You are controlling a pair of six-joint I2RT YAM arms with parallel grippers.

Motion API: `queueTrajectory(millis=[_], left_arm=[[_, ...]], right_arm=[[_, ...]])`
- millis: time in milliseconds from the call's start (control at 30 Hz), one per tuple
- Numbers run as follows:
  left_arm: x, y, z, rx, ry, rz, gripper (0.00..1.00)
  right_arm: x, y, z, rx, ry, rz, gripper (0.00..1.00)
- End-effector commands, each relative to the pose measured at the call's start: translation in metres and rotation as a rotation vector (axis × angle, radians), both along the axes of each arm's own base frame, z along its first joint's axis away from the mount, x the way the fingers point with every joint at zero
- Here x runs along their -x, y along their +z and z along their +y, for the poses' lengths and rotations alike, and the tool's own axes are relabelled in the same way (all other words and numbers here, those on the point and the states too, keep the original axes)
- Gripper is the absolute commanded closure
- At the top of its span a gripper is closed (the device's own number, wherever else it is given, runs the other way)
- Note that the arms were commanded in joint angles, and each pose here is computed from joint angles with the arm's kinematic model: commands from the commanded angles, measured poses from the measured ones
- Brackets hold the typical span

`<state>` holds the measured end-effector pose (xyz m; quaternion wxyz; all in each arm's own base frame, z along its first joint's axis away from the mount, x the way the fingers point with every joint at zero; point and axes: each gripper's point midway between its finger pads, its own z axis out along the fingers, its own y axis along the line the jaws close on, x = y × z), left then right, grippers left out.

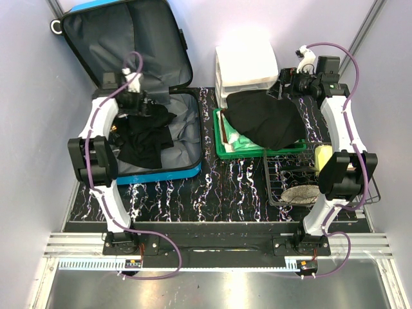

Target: Open, take out, and arrange the luggage

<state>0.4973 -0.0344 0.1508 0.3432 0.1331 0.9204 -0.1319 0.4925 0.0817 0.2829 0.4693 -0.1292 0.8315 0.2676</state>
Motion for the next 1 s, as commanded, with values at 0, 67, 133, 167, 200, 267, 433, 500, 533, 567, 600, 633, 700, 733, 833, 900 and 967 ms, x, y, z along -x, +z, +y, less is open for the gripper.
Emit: queueTrajectory(millis=[0,67,133,167,200,267,433,500,533,567,600,633,700,733,833,900,967], left_arm=[[-0.016,0.042,0.072,0.012,0.142,-0.106,0.28],[-0.017,0.034,0.086,-0.003,0.171,-0.089,0.27],[-0.018,0.02,0.093,-0.037,0.161,-0.06,0.27],[-0.018,0.015,0.094,-0.039,0.151,-0.048,0.26],[-0.017,0.009,0.093,-0.038,0.138,-0.028,0.25],[-0.02,-0.004,0.084,-0.007,0.071,-0.002,0.24],[0.005,-0.041,0.046,-0.001,-0.106,0.129,0.34],[0.019,-0.047,0.023,-0.025,-0.187,0.148,0.38],[0.035,-0.062,0.015,-0.037,-0.238,0.186,0.4],[0.042,-0.069,0.004,-0.068,-0.271,0.204,0.52],[0.05,-0.072,0.0,-0.092,-0.29,0.221,0.62],[0.062,-0.082,-0.003,-0.112,-0.325,0.253,0.72],[0.068,-0.081,-0.005,-0.163,-0.347,0.246,0.89],[0.074,-0.087,0.001,-0.191,-0.341,0.26,0.89],[0.065,-0.071,0.003,-0.208,-0.304,0.199,0.63],[0.058,-0.059,-0.001,-0.176,-0.258,0.168,0.4],[0.049,-0.045,-0.011,-0.12,-0.238,0.115,0.31]], right_arm=[[0.008,0.021,0.008,-0.003,0.034,-0.057,0.0],[0.008,0.02,0.009,-0.005,0.039,-0.055,0.0],[0.008,0.021,0.008,-0.005,0.037,-0.057,0.0],[0.007,0.02,0.008,-0.005,0.037,-0.054,0.0],[0.007,0.02,0.008,-0.005,0.037,-0.052,0.0],[0.007,0.02,0.008,-0.005,0.037,-0.054,0.0],[0.006,0.018,0.008,-0.005,0.037,-0.045,0.0],[0.006,0.019,0.008,-0.005,0.037,-0.046,0.0],[0.007,0.018,0.008,-0.006,0.036,-0.044,0.0],[0.006,0.017,0.008,-0.007,0.036,-0.041,0.0],[0.006,0.017,0.009,-0.011,0.037,-0.039,0.0],[0.006,0.018,0.009,-0.013,0.038,-0.04,0.0],[0.006,0.018,0.009,-0.012,0.037,-0.039,0.0],[0.006,0.019,0.009,-0.011,0.037,-0.043,0.0],[0.006,0.019,0.009,-0.013,0.038,-0.042,0.0],[0.006,0.019,0.01,-0.016,0.04,-0.039,0.0],[0.006,0.018,0.01,-0.018,0.039,-0.036,0.0]])
